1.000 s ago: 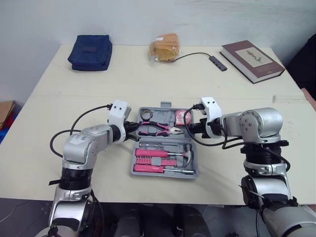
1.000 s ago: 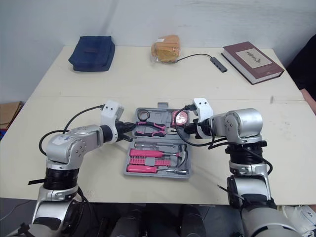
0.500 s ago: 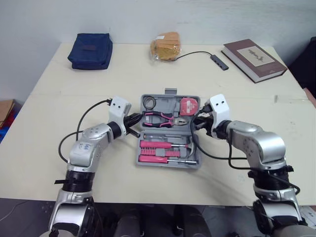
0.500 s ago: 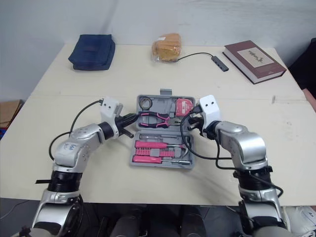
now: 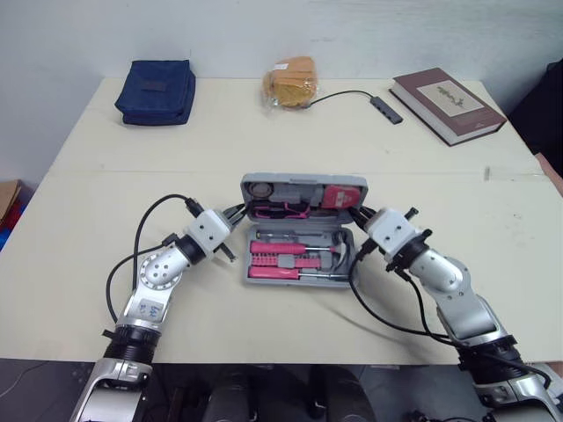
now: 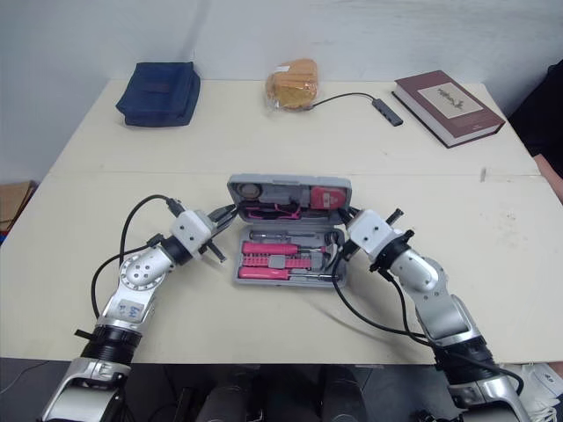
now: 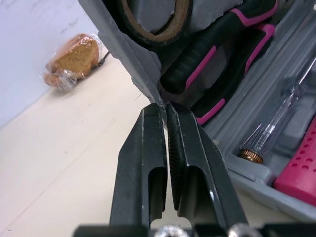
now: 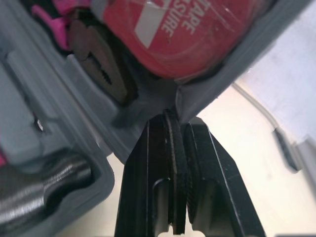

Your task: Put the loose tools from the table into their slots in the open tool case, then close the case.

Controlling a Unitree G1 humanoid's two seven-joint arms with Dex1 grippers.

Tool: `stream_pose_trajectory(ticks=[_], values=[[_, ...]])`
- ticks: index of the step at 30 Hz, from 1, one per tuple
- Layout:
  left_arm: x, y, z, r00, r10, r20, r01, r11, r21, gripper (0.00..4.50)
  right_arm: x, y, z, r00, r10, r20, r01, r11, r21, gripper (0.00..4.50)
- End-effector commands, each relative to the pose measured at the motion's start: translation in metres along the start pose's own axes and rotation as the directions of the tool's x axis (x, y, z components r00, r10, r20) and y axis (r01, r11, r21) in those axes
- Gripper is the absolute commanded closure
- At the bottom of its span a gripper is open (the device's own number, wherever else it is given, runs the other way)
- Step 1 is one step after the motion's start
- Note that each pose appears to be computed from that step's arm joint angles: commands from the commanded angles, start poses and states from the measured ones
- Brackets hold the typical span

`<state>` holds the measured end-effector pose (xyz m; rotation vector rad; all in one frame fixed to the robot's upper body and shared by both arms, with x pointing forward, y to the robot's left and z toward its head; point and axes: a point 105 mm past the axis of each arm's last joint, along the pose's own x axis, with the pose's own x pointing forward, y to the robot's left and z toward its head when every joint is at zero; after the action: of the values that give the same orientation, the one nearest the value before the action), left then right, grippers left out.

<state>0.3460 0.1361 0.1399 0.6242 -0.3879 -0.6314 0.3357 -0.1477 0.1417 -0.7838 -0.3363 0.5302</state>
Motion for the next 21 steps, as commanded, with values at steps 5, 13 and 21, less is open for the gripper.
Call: stream_pose_trajectory(ticks=[5, 13, 21], values=[[-0.027, 0.02, 0.002, 0.998, 0.057, 0.018, -0.058, 0.997, 0.059, 2.66, -0.031, 0.009, -0.027, 1.0, 0.0, -0.03, -0.005, 0.99, -0.14, 3.67], [-0.085, 0.039, -0.024, 0.988, -0.001, -0.154, -0.01, 0.997, -0.072, 0.0, -0.073, 0.007, -0.038, 0.99, 0.081, -0.115, -0.099, 0.982, -0.161, 0.06], [-0.14, 0.076, -0.024, 0.963, 0.064, -0.263, -0.129, 0.963, -0.238, 0.0, -0.12, -0.017, -0.04, 0.984, 0.091, -0.151, -0.098, 0.994, -0.043, 0.06]])
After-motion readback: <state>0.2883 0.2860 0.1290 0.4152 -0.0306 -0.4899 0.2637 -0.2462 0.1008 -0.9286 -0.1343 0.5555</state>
